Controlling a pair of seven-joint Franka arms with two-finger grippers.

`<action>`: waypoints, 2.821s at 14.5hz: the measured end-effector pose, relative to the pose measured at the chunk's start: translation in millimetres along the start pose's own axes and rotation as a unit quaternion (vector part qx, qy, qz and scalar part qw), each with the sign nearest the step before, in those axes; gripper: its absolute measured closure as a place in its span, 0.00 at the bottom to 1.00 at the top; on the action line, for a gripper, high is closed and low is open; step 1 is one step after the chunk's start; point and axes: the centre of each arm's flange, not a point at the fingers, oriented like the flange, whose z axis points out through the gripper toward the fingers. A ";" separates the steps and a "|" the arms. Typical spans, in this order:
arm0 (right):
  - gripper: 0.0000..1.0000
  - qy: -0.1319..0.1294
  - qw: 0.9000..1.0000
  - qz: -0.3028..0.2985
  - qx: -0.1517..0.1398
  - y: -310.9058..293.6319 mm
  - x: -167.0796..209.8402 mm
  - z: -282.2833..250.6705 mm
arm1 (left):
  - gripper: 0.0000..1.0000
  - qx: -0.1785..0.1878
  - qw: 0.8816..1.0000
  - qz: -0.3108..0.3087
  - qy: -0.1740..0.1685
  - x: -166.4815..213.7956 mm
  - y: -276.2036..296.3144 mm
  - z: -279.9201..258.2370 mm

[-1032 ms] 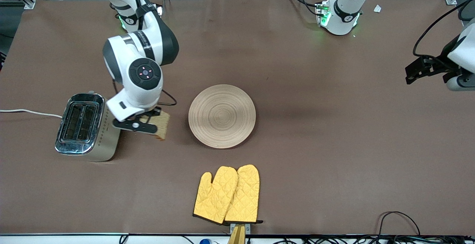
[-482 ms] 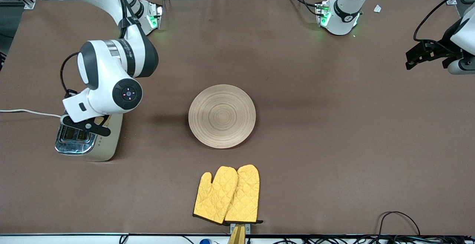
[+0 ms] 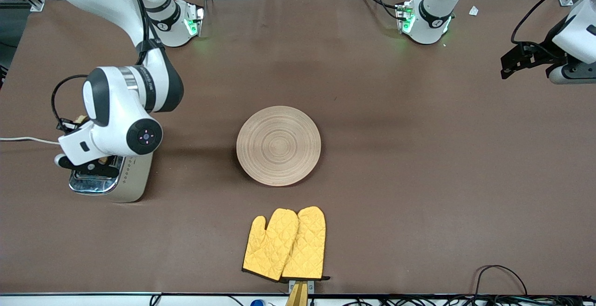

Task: Move plate and put bread in toaster
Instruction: 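Lower the bread into the toaster slot with the right gripper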

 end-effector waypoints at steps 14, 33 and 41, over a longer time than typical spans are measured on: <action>0.96 0.013 0.999 -0.032 -0.021 -44.0 13.7 -3.0 | 0.00 -0.016 1.000 0.005 0.003 1.8 6.9 3.5; 0.71 0.043 0.998 -0.029 -0.019 -38.6 40.9 -7.0 | 0.00 -0.017 1.000 0.006 0.002 10.2 8.3 12.4; 0.00 0.033 0.999 -0.027 -0.002 -35.3 44.4 0.3 | 0.00 -0.017 1.000 0.006 -0.002 12.0 8.6 15.6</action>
